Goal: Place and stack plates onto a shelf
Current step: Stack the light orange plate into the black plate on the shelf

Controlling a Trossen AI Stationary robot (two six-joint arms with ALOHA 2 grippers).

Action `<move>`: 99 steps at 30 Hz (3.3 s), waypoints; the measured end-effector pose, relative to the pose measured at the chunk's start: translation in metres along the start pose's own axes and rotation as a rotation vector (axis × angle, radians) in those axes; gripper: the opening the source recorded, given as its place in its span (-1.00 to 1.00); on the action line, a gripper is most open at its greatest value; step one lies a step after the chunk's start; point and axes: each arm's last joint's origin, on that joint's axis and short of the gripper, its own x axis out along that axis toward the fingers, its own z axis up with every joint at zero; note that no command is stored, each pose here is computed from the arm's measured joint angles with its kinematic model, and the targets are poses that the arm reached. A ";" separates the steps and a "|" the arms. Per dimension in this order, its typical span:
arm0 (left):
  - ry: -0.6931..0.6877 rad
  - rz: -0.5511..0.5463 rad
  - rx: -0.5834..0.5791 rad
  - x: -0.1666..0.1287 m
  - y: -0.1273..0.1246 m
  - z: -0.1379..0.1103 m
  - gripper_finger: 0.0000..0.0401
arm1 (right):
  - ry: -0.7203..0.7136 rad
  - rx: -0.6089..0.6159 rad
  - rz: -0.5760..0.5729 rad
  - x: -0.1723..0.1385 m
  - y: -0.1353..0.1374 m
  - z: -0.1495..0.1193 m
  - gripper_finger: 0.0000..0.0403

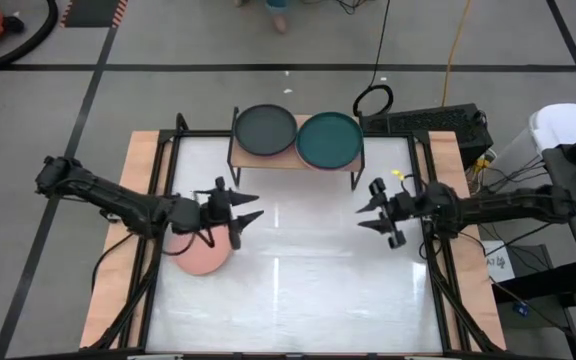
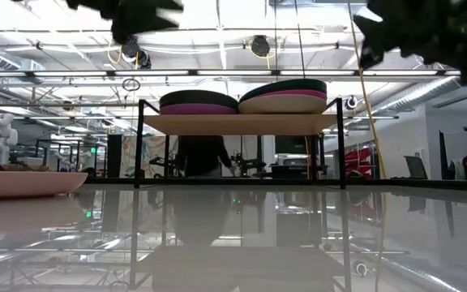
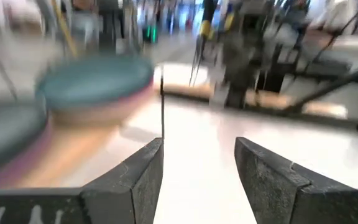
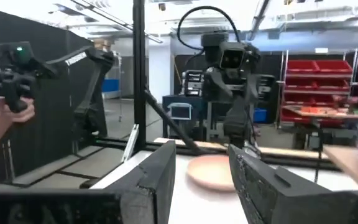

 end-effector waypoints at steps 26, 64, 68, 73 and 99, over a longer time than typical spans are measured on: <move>1.142 0.267 -0.477 0.028 -0.023 -0.071 -0.27 | 0.281 -0.028 -0.473 -0.020 -0.003 0.007 -0.35; 1.460 0.466 -0.520 0.041 -0.028 -0.130 -0.63 | 0.288 -0.015 -0.475 -0.019 -0.003 0.006 -0.35; 1.473 0.461 -0.469 0.041 -0.030 -0.117 -0.93 | 0.288 -0.015 -0.475 -0.019 -0.003 0.006 -0.35; 1.395 0.402 -0.338 0.054 -0.044 -0.076 -0.96 | 0.287 -0.015 -0.475 -0.019 -0.003 0.006 -0.35; 0.817 0.169 0.395 0.117 0.069 0.141 -0.96 | 0.286 -0.008 -0.476 -0.019 -0.003 0.006 -0.35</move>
